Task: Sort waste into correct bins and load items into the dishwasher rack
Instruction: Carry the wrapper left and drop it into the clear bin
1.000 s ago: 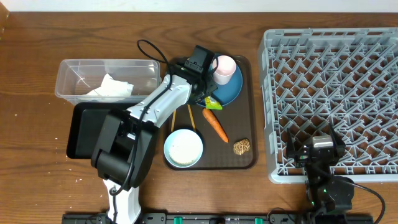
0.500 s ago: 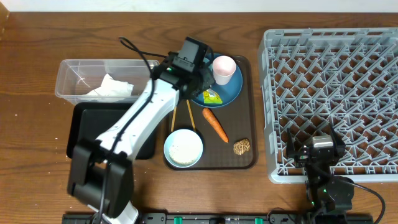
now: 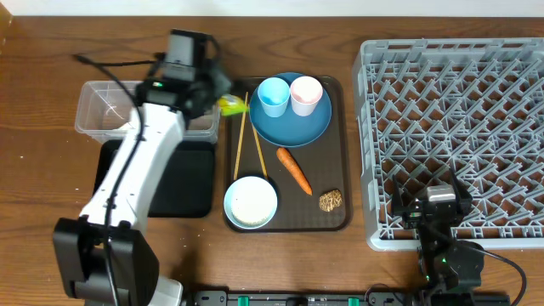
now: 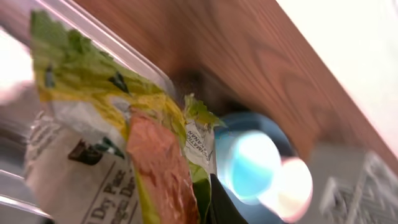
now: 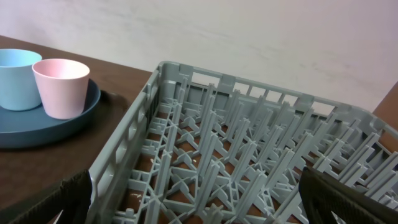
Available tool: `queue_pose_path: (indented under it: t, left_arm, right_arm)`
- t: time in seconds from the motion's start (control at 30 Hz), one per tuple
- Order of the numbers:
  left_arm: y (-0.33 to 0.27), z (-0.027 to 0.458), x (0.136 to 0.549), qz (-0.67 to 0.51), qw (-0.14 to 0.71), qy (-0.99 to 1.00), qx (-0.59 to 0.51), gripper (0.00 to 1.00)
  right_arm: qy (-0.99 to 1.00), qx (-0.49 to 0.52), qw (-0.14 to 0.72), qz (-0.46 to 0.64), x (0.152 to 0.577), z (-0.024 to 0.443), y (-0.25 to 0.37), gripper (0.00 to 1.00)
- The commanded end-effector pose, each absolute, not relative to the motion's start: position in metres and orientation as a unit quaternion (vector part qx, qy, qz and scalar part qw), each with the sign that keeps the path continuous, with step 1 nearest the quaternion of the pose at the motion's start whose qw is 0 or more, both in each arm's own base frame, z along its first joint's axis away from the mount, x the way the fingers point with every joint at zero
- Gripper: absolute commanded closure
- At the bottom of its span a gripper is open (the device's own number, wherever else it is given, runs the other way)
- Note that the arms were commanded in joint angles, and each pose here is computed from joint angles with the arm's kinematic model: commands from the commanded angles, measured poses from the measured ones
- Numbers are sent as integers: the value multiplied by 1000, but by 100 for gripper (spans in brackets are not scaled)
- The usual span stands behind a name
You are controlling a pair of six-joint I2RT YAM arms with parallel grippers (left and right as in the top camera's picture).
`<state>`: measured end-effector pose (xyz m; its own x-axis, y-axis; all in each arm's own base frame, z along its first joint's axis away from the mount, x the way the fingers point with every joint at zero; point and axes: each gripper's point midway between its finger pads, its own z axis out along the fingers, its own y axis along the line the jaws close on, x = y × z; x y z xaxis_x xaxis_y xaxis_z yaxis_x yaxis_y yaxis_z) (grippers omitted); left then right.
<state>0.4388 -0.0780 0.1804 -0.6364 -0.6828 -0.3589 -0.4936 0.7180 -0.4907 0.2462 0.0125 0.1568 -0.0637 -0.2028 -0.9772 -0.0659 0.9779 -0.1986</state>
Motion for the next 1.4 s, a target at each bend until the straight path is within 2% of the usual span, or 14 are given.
queue_pose_path:
  t: [0.0,0.3,0.57,0.9,0.93,1.03,1.13,1.27,1.37]
  left_arm:
    - [-33,177,443,-127,289,876,-366,94]
    - [30,147,447,-72,276,857,-429,94]
    - [55,104,462,-57,257,850,-456,94]
    - [74,83,463,-32,250,844,-473,92]
    - [75,80,463,-29,248,845,-473,87]
    - [75,74,464,-27,243,846,-474,84]
    - [75,72,463,-26,241,847,-473,70]
    - [75,74,465,-28,246,846,-473,60]
    - [75,85,467,-28,258,852,-455,41]
  right_arm:
    - [729,-93,676,-54,246,156,11,1]
    - [729,-93,676,-54,246,156,11,1]
    - [729,-93,676,-54,246,156,11,1]
    - [729,-93,676,-54,246,156,11,1]
    - [729,-93,676,-54,246,156,11,1]
    - [729,-93,676,-54,246,156,11,1]
    - [729,-93,676,-54,246,156,11,1]
    - [729,-93,676,-54,246,156,11,1]
    - [729,-93,676,-54,246,156,11,1]
